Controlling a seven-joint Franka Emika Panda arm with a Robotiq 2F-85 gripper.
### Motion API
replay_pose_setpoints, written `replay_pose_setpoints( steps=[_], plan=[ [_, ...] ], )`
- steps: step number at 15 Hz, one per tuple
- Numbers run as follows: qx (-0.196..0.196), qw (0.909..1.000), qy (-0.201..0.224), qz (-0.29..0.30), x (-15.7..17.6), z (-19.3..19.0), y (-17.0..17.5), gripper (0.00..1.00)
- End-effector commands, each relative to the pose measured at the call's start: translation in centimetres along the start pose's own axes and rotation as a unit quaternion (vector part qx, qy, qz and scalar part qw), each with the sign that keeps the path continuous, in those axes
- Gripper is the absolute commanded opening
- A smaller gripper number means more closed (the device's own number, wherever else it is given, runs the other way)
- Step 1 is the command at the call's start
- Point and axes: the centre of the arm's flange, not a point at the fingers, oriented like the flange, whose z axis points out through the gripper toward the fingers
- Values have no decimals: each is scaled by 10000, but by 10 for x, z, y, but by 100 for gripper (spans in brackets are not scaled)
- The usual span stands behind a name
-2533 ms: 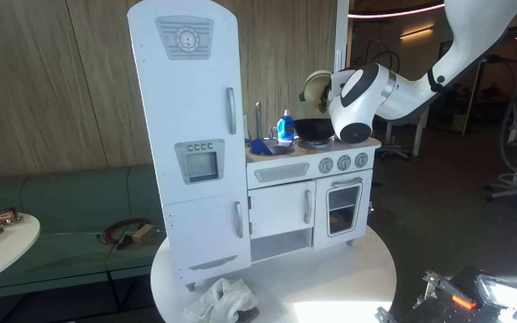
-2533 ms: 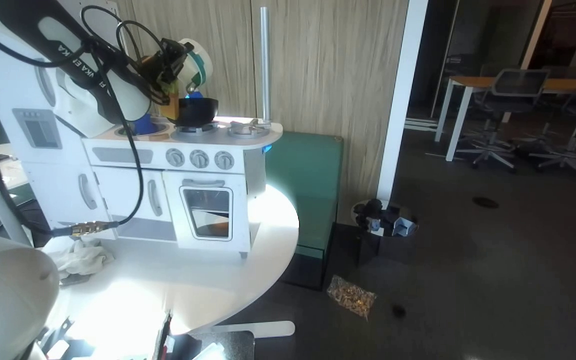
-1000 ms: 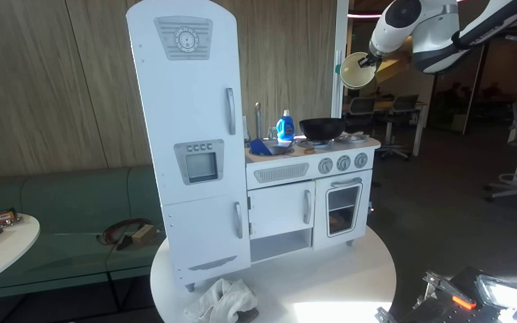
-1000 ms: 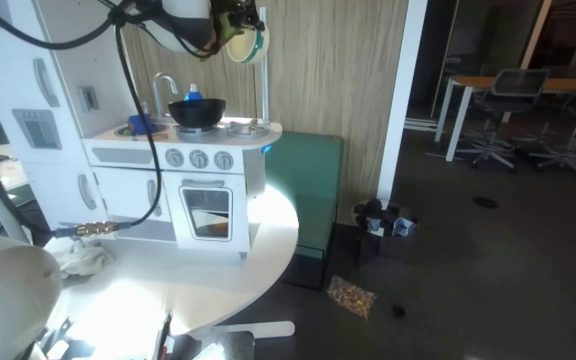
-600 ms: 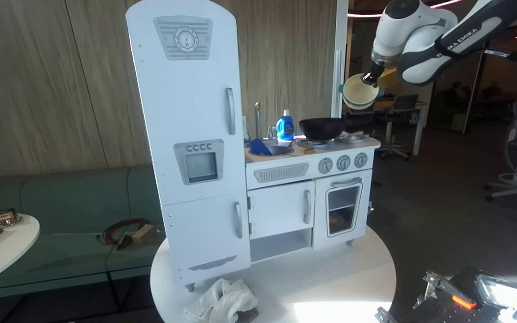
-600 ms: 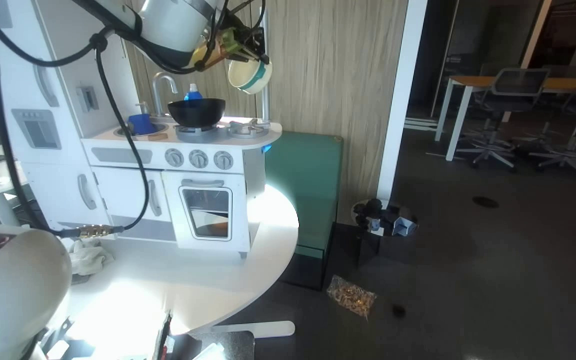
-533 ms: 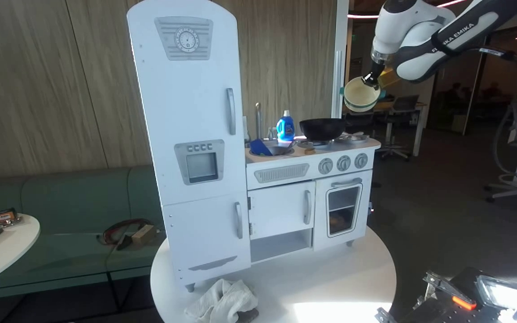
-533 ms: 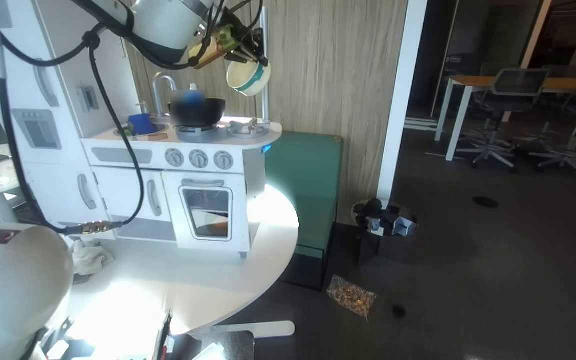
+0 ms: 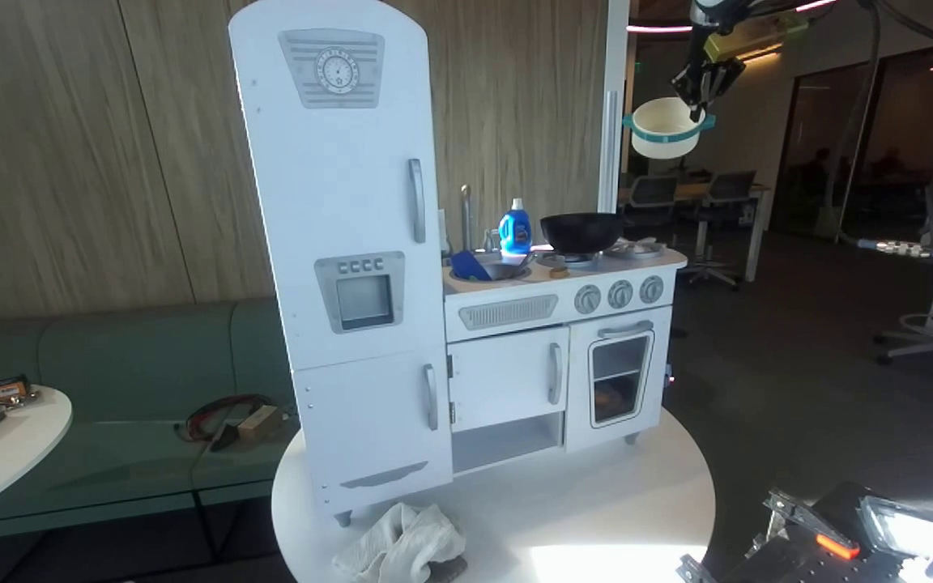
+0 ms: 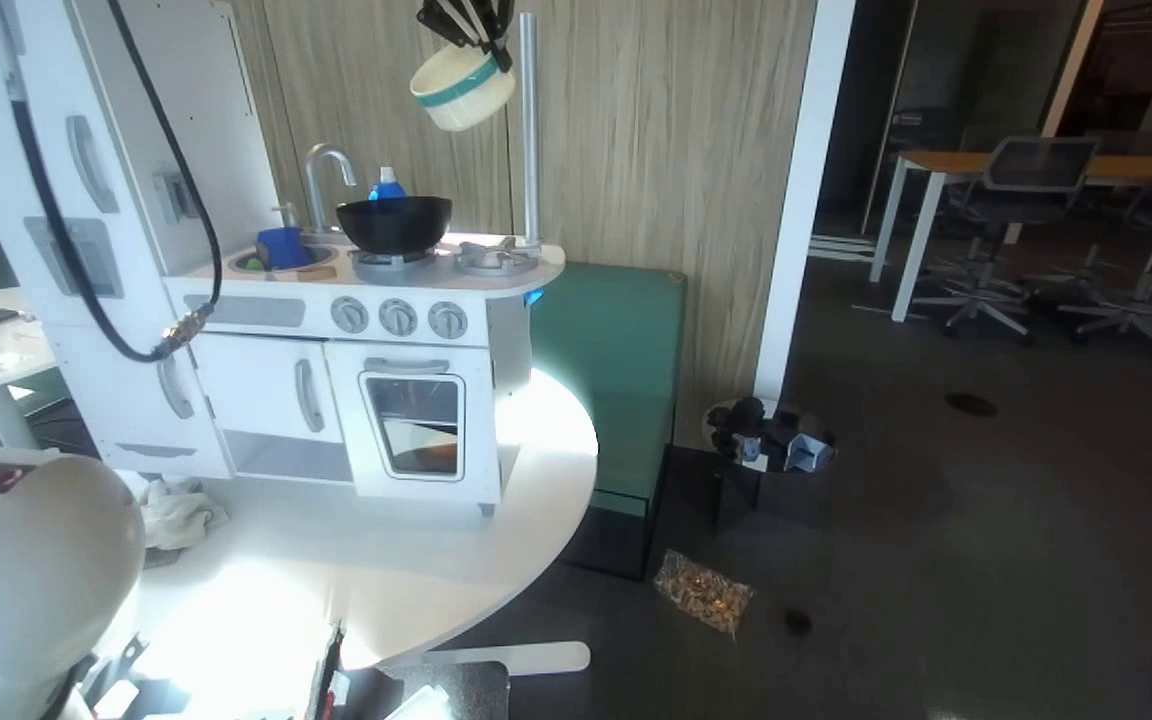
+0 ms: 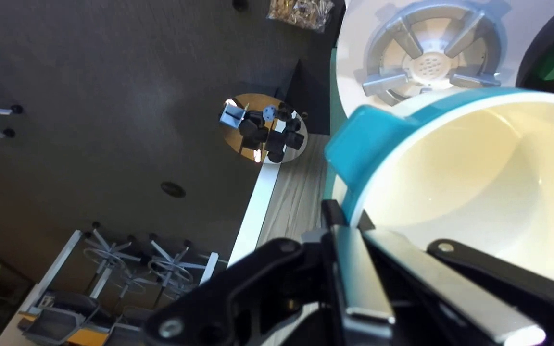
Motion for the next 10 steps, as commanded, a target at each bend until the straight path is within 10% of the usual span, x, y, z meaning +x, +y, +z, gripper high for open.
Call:
replay_pose_setpoints(
  steps=[1,10],
  plan=[
    [67,9985,-530,81,45,-2,24,3],
    [461,9871,-1532,98,54,68,25,4]
  ],
)
